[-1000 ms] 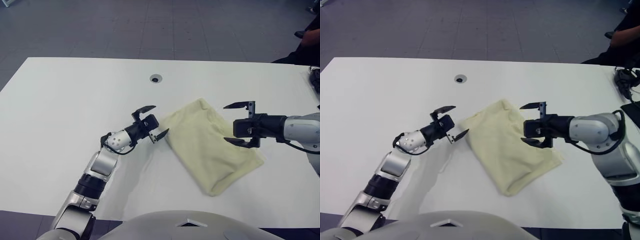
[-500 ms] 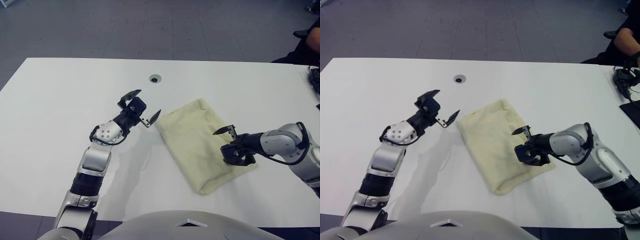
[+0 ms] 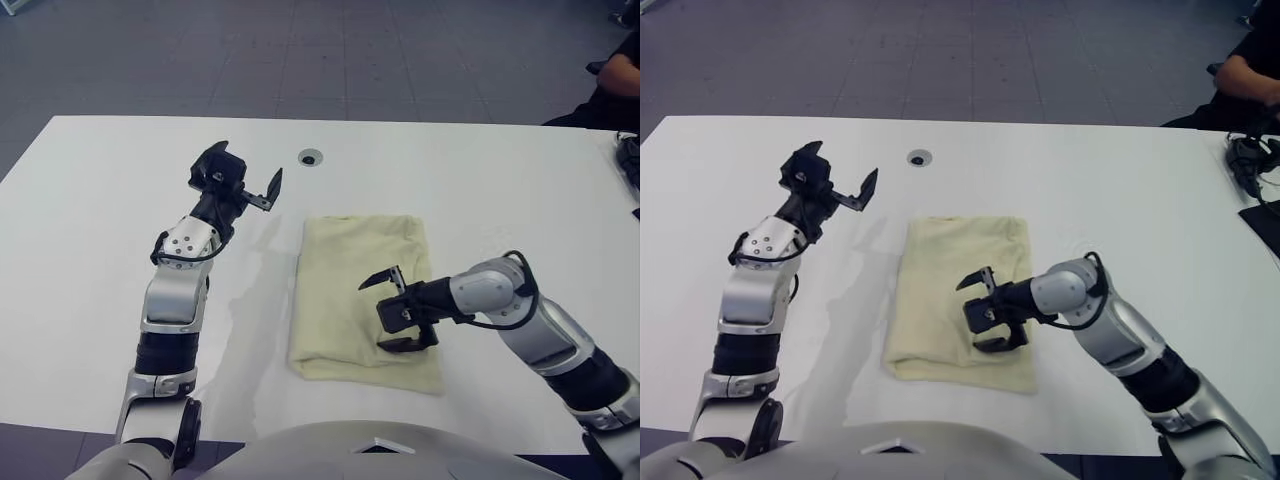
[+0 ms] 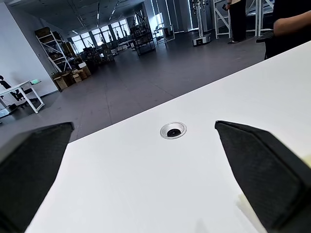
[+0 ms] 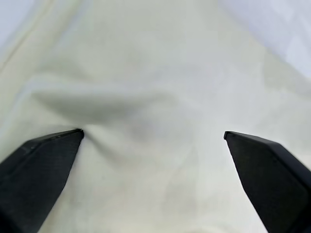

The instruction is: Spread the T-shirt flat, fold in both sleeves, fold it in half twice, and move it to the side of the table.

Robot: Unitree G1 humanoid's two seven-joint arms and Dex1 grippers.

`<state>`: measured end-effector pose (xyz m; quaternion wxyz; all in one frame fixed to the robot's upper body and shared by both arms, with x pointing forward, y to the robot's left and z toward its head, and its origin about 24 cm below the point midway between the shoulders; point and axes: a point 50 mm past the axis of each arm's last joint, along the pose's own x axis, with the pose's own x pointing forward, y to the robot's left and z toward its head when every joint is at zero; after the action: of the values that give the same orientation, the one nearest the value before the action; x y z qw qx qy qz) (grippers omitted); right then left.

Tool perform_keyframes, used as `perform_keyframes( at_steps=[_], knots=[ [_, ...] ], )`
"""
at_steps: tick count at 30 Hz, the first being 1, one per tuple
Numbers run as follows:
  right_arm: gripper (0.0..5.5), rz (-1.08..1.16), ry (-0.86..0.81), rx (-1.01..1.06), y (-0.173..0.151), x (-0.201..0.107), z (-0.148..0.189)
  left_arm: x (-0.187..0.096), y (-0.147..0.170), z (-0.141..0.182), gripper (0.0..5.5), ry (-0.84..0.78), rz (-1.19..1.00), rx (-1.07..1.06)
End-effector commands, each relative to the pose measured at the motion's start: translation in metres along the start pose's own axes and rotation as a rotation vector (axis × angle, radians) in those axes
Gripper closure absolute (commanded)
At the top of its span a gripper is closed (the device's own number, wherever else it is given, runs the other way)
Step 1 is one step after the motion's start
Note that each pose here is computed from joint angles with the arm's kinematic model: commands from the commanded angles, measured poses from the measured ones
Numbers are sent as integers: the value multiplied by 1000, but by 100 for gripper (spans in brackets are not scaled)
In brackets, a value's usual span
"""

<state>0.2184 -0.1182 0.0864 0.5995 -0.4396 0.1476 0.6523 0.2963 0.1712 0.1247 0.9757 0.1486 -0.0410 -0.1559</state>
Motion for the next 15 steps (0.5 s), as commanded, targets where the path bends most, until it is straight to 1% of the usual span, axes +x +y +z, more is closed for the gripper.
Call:
perform_keyframes(
  at_steps=[1, 4, 9, 12, 15],
  knots=[
    [12, -25, 26, 73, -1, 10, -6, 1, 0, 3, 10, -3, -2, -4],
    [12, -76, 40, 71, -6, -1, -9, 0, -2, 4, 10, -3, -16, 0],
    [12, -190, 34, 82, -10, -36, -8, -5, -11, 7, 10, -6, -115, 22],
    [12, -237, 22, 82, -4, -61, -2, -12, -17, 9, 10, -10, -174, 38],
    [12, -233, 21, 78, 11, -77, 5, -17, -18, 11, 10, -12, -205, 49]
  ],
)
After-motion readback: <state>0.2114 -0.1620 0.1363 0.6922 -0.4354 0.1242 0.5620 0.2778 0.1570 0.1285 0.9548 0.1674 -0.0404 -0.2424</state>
